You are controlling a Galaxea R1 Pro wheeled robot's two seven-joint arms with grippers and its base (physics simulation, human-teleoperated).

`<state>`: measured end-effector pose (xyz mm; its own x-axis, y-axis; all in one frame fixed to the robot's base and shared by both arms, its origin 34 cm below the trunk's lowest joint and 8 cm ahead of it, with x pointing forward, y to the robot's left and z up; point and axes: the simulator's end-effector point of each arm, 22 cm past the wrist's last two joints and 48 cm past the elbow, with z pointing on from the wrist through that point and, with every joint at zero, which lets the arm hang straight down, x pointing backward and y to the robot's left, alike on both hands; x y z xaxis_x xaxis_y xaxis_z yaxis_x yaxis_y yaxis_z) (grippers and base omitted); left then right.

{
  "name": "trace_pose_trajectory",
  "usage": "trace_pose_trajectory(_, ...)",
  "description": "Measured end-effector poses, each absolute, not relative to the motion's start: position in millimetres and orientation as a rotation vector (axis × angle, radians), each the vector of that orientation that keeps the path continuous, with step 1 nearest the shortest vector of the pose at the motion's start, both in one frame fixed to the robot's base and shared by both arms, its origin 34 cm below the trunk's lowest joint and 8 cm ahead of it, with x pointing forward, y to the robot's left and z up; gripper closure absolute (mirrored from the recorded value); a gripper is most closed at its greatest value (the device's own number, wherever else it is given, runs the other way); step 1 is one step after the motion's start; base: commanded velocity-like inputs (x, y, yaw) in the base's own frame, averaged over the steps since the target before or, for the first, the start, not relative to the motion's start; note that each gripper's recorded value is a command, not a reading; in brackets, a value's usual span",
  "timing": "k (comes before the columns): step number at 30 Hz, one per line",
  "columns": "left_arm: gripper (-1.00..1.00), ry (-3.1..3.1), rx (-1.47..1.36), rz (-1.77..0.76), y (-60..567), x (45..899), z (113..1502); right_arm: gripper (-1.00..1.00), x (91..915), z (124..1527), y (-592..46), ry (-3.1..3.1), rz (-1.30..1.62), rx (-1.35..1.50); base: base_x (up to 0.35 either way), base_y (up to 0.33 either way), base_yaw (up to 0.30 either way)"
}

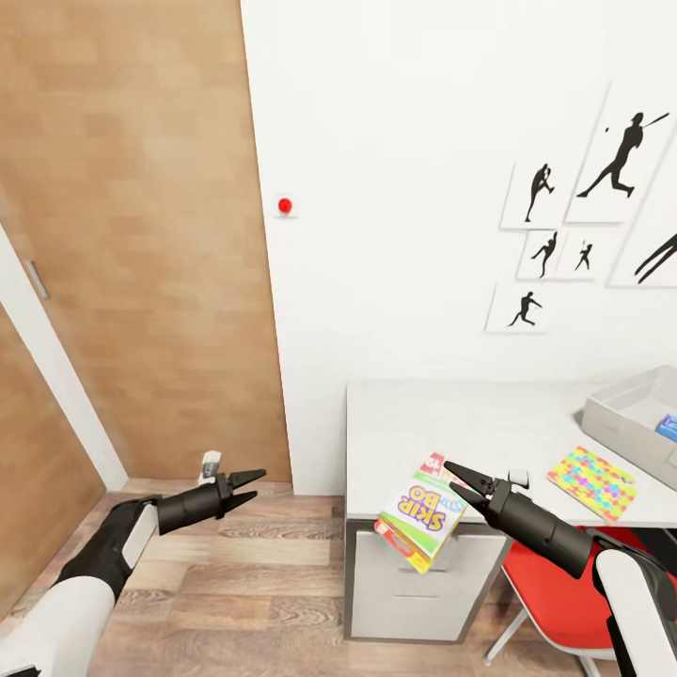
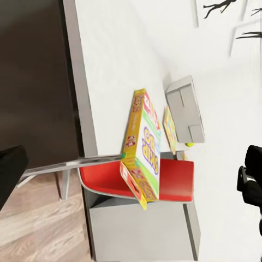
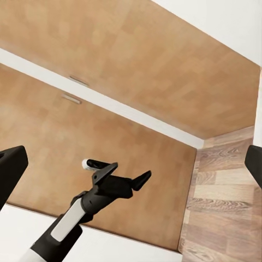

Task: Put all the toys in the child's room - the three board games (two on the bed and one on the table), the two jigsaw puzzles on the table, and the tennis ball on the table - inside the toy box on the table in the child's room.

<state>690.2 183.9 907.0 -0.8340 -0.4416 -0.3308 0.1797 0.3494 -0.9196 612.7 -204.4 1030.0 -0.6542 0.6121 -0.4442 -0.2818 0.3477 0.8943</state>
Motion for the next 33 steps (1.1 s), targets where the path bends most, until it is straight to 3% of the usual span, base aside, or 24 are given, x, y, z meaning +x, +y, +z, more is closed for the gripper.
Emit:
trace_pose_trajectory(15,-1.00,2.061,-0.208,-1.557,143.0,689.2,900.2,-1.00,612.2,1022.9,-204.1,1.817,1.416,0.295,-0.012,-0.010,0.000)
trace_pose_trajectory(33,-1.00,2.080,-0.193,-1.561,122.5,684.1,890.4,-1.00,612.0,1021.1,-203.9,1.821,1.415,0.299,-0.165,-0.067,0.000)
